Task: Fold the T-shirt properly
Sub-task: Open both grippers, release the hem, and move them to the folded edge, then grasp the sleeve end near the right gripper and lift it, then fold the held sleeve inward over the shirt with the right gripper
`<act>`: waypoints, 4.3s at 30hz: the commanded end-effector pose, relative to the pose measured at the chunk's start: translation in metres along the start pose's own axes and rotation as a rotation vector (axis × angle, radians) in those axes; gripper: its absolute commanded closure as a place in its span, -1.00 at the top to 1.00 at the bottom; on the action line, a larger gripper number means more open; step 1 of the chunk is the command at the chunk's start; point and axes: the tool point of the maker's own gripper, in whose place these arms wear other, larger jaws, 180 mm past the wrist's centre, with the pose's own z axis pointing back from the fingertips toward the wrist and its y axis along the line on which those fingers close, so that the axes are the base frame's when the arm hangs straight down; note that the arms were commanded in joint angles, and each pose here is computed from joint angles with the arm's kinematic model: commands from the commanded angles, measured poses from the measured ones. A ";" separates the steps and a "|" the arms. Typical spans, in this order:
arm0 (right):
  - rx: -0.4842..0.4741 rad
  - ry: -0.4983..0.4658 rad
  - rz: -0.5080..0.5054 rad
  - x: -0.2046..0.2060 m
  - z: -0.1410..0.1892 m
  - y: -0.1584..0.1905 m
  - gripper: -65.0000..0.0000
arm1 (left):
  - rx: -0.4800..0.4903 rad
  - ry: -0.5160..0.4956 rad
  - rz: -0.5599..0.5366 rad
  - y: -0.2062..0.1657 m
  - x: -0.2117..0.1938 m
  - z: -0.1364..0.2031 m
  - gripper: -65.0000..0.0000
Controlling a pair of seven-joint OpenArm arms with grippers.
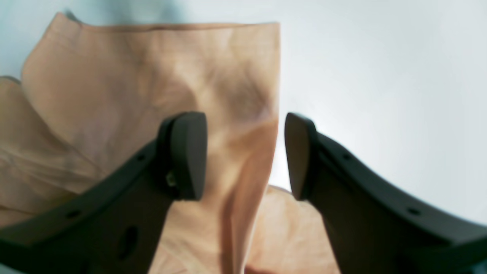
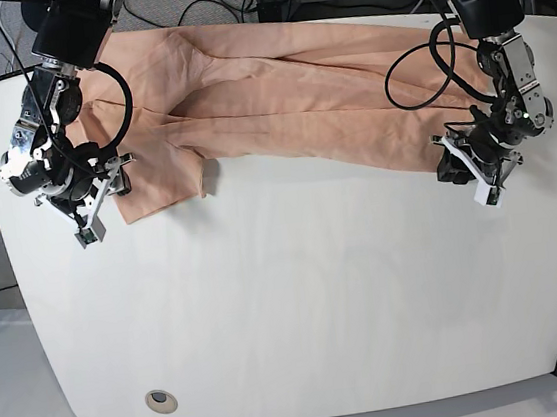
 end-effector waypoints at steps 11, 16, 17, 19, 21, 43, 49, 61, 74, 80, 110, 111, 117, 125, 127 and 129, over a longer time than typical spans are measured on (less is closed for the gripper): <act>-0.018 -0.047 0.012 0.015 0.007 -0.006 -0.02 | 0.019 0.014 -0.020 0.007 0.002 0.004 -1.00; -0.018 -0.047 0.012 0.015 0.007 -0.006 -0.02 | 0.054 -0.059 -0.119 0.000 0.025 0.028 -1.00; -0.018 -0.047 0.012 0.015 0.007 -0.006 -0.02 | 0.063 -0.082 -0.154 -0.004 0.034 0.036 -1.00; -0.018 -0.047 0.012 0.015 0.007 -0.006 -0.02 | 0.087 -0.072 -0.209 -0.010 0.038 0.051 -1.00; -0.018 -0.047 0.012 0.015 0.007 -0.006 -0.02 | 0.114 -0.058 -0.261 -0.015 0.042 0.065 -1.00; 0.000 -0.054 0.003 0.016 0.003 0.002 -0.02 | 0.223 0.086 -0.258 0.001 -0.029 0.122 -1.00; 0.041 -0.110 -0.022 0.026 -0.005 0.016 -0.01 | 0.185 0.093 -0.273 -0.011 -0.030 0.113 -1.00; 0.148 -0.143 -0.123 0.040 -0.042 0.023 0.25 | 0.130 0.162 -0.247 -0.019 -0.058 0.101 -0.17; 0.206 -0.085 -0.105 0.028 -0.057 0.046 0.24 | 0.179 0.197 -0.288 -0.006 -0.059 0.105 -0.16; 0.268 -0.055 -0.084 0.018 -0.065 0.081 0.23 | 0.178 0.196 -0.287 -0.007 -0.059 0.105 -0.16; 0.421 -0.143 -0.106 -0.017 0.026 0.116 -1.00 | 0.177 0.181 -0.292 -0.006 -0.051 0.101 -0.17; 0.435 -0.138 -0.111 -0.023 0.029 0.117 -1.00 | 0.177 0.181 -0.292 -0.006 -0.051 0.101 -0.17; 0.499 -0.089 -0.130 -0.059 0.043 0.118 -1.00 | 0.169 0.203 -0.273 -0.005 -0.060 0.099 -0.17; 0.577 -0.028 -0.158 -0.097 0.066 0.120 -1.00 | 0.168 0.204 -0.263 -0.003 -0.061 0.096 -0.17; 0.602 -0.023 -0.168 -0.102 0.071 0.122 -1.00 | 0.168 0.204 -0.263 -0.003 -0.061 0.096 -0.17; 0.633 -0.015 -0.171 -0.106 0.076 0.126 -1.00 | 0.168 0.204 -0.263 -0.003 -0.061 0.096 -0.17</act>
